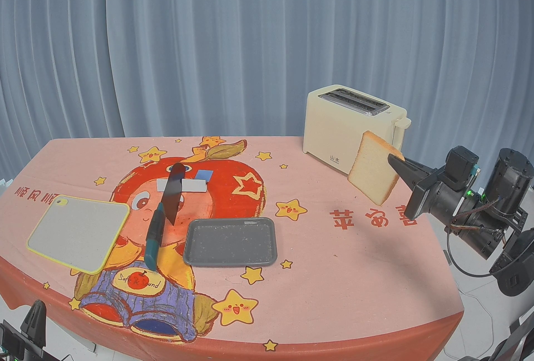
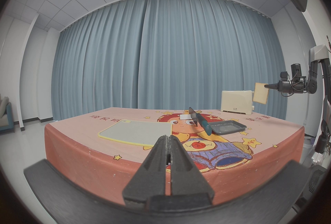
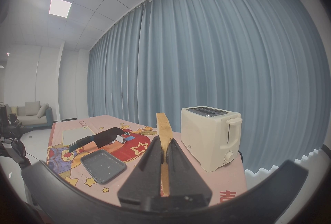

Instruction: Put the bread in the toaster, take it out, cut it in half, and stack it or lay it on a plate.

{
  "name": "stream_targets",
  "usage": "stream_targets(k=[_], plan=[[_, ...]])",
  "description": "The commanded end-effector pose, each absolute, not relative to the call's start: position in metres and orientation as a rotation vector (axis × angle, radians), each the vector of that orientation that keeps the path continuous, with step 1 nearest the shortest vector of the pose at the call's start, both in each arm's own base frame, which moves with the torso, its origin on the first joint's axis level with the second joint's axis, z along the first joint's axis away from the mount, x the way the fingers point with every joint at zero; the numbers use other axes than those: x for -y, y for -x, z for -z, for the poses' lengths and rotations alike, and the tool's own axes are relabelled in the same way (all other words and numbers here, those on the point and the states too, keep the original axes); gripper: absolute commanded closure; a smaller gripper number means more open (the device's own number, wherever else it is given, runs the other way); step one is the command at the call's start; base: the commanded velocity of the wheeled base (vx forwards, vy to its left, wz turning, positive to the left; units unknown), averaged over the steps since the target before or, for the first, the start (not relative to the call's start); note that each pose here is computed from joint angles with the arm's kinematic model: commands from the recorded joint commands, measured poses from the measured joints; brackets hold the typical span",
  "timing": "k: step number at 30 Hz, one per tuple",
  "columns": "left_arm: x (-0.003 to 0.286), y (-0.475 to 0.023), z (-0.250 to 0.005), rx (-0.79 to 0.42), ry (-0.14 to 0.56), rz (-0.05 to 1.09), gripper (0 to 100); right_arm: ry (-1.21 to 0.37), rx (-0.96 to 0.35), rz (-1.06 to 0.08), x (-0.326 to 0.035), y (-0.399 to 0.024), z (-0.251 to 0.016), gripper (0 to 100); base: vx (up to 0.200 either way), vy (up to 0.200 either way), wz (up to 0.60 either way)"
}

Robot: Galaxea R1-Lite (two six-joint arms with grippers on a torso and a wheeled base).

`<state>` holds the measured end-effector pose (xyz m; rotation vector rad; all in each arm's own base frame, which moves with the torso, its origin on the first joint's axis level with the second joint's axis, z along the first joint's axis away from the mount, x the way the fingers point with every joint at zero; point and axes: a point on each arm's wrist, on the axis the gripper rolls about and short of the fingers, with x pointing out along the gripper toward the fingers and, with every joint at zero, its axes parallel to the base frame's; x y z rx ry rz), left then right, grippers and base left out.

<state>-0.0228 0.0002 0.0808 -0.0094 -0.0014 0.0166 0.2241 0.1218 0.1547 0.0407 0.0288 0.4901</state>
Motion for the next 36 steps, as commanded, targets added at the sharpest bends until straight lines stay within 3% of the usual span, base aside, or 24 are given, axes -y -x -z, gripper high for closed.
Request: stream_targets(k=[1,23,36], plan=[[-0.0002,0.0214,-0.0760,-0.017,0.008,-0.017,100,-0.039,-0.035,-0.492,-0.1209,-0.2224,-0.1532,100,0.000,0.000,0.00],[-0.0002,0.0214,-0.0760,-0.017,0.008,-0.017,100,-0.035,-0.048,-0.521,-0.1267,-0.2170,-0.1505,100,0.000,0.000,0.00],[-0.0002,0.0214,-0.0760,-0.017,0.006,-0.017,100,-0.034,-0.051,-0.520,-0.1268,-0.2165,-0.1498,100,0.000,0.200,0.00]])
